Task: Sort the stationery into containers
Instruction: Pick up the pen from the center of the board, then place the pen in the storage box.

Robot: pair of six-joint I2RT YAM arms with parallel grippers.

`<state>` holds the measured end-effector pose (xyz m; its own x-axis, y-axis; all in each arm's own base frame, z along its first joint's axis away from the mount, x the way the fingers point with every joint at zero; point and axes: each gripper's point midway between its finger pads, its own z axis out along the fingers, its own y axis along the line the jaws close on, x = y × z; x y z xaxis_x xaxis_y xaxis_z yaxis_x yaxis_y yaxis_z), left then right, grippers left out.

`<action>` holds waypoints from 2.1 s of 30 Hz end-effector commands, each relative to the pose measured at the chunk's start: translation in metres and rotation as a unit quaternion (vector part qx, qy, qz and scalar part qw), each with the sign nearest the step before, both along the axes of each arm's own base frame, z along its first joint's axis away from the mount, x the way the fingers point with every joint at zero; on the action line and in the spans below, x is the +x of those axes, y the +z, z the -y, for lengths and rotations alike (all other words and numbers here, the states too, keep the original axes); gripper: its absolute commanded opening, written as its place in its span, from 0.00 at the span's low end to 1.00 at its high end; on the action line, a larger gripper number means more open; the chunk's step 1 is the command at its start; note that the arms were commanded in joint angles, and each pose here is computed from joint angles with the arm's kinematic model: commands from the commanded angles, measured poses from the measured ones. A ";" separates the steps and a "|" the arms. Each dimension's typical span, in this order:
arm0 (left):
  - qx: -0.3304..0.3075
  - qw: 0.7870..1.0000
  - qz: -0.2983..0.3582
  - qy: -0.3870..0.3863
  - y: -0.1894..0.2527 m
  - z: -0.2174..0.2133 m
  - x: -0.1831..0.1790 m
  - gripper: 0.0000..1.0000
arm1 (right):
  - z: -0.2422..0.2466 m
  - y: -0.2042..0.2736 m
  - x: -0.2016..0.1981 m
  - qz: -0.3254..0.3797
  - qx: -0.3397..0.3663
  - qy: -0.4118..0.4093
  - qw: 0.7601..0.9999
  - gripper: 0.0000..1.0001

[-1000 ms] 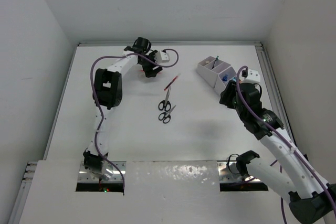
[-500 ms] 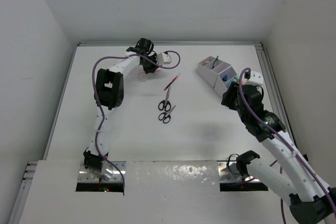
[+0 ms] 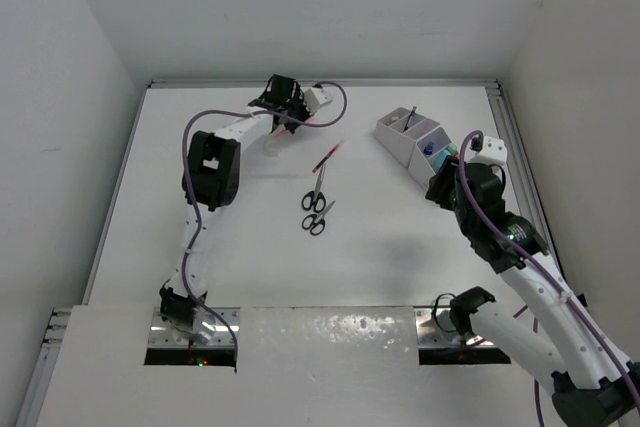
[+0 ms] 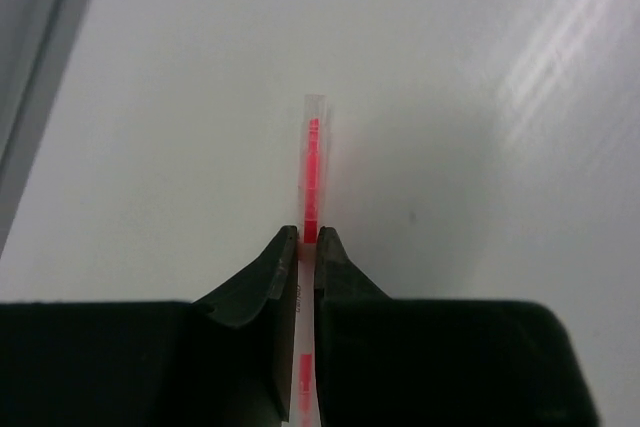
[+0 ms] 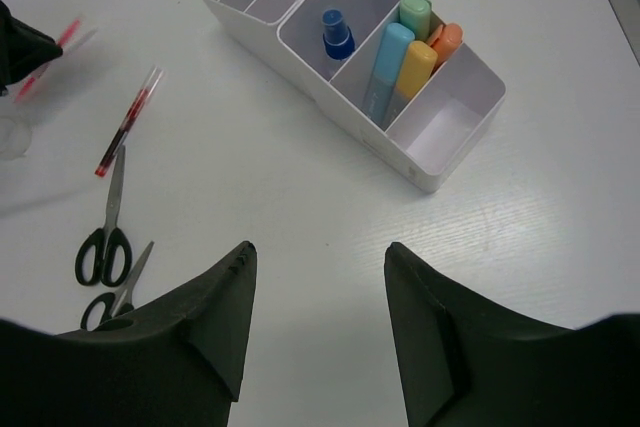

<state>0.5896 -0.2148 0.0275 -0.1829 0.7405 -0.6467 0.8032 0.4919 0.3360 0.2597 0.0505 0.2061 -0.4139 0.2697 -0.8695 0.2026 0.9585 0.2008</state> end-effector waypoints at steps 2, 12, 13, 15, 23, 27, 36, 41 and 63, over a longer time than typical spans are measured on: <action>-0.216 0.962 0.122 0.110 0.151 0.031 0.046 0.00 | 0.003 0.023 0.004 0.036 0.008 -0.014 0.999 0.54; -0.520 0.851 0.055 -0.049 0.297 0.179 -0.017 0.00 | 0.004 0.018 0.006 0.032 0.006 -0.020 0.999 0.54; -0.535 0.841 0.048 -0.063 0.299 0.189 -0.025 0.00 | 0.004 0.015 0.006 0.029 0.004 -0.022 0.999 0.54; -0.572 0.813 0.047 -0.097 0.312 0.210 -0.041 0.00 | 0.005 0.014 0.005 0.028 0.006 -0.024 0.999 0.54; -0.616 0.778 0.020 -0.121 0.274 0.270 -0.070 0.00 | 0.015 0.010 -0.006 0.015 -0.005 -0.038 0.999 0.54; -0.619 0.777 0.021 -0.110 0.249 0.284 -0.070 0.00 | 0.022 0.009 -0.014 0.011 -0.013 -0.046 0.999 0.54; -0.609 0.786 0.033 -0.100 0.217 0.291 -0.060 0.00 | 0.033 0.007 -0.028 0.010 -0.014 -0.066 0.998 0.54; -0.599 0.795 0.027 -0.090 0.193 0.292 -0.055 0.00 | 0.035 0.007 -0.028 0.008 -0.020 -0.067 0.998 0.54; -0.580 0.811 0.008 -0.072 0.140 0.299 -0.053 0.00 | 0.032 0.009 -0.017 -0.003 -0.048 -0.056 0.997 0.55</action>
